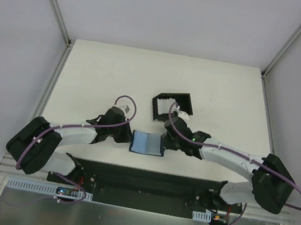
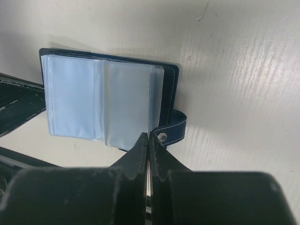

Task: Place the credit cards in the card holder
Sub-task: Insert the credit card into the card holder.

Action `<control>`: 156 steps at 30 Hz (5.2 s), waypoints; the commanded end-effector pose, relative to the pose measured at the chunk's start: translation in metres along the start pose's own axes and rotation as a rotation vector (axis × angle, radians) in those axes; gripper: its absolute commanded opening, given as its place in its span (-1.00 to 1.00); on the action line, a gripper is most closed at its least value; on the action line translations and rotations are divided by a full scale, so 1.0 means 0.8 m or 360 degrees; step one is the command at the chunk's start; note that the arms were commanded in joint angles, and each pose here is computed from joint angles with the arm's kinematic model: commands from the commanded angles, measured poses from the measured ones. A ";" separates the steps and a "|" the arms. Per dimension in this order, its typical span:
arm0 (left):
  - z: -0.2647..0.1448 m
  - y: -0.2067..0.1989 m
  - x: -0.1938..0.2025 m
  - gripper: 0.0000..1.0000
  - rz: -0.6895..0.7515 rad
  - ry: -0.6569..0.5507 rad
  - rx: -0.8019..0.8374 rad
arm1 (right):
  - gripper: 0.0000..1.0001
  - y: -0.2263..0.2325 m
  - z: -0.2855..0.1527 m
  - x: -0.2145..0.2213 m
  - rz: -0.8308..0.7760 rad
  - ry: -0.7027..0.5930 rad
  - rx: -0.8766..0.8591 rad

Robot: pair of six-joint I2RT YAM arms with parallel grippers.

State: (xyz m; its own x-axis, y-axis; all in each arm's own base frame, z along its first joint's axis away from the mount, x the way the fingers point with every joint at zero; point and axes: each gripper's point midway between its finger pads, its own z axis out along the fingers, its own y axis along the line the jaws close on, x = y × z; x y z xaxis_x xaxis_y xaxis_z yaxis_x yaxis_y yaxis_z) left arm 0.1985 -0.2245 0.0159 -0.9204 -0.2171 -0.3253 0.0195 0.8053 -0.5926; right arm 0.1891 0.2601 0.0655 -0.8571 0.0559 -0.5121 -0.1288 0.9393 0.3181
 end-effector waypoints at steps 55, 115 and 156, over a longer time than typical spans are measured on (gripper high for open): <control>0.001 0.032 0.023 -1.00 -0.0009 0.0089 -0.0142 | -0.99 -0.007 0.009 0.003 0.0018 0.0042 0.0020; 0.013 0.042 0.039 -1.00 -0.0079 0.0139 -0.0137 | -1.00 0.049 0.064 0.036 0.0399 0.0155 -0.0482; 0.010 0.074 0.028 -1.00 0.0001 0.0096 -0.0373 | -0.99 0.021 0.058 0.008 0.0353 -0.0021 -0.0436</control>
State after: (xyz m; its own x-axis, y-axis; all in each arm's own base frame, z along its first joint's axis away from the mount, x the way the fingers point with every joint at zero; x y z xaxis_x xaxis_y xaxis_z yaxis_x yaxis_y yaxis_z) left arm 0.2070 -0.2274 0.0086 -0.9157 -0.2500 -0.3147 -0.0144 0.8029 -0.5960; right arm 0.1971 0.3050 0.0335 -0.8950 0.2712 -0.3541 -0.0455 0.7342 0.6774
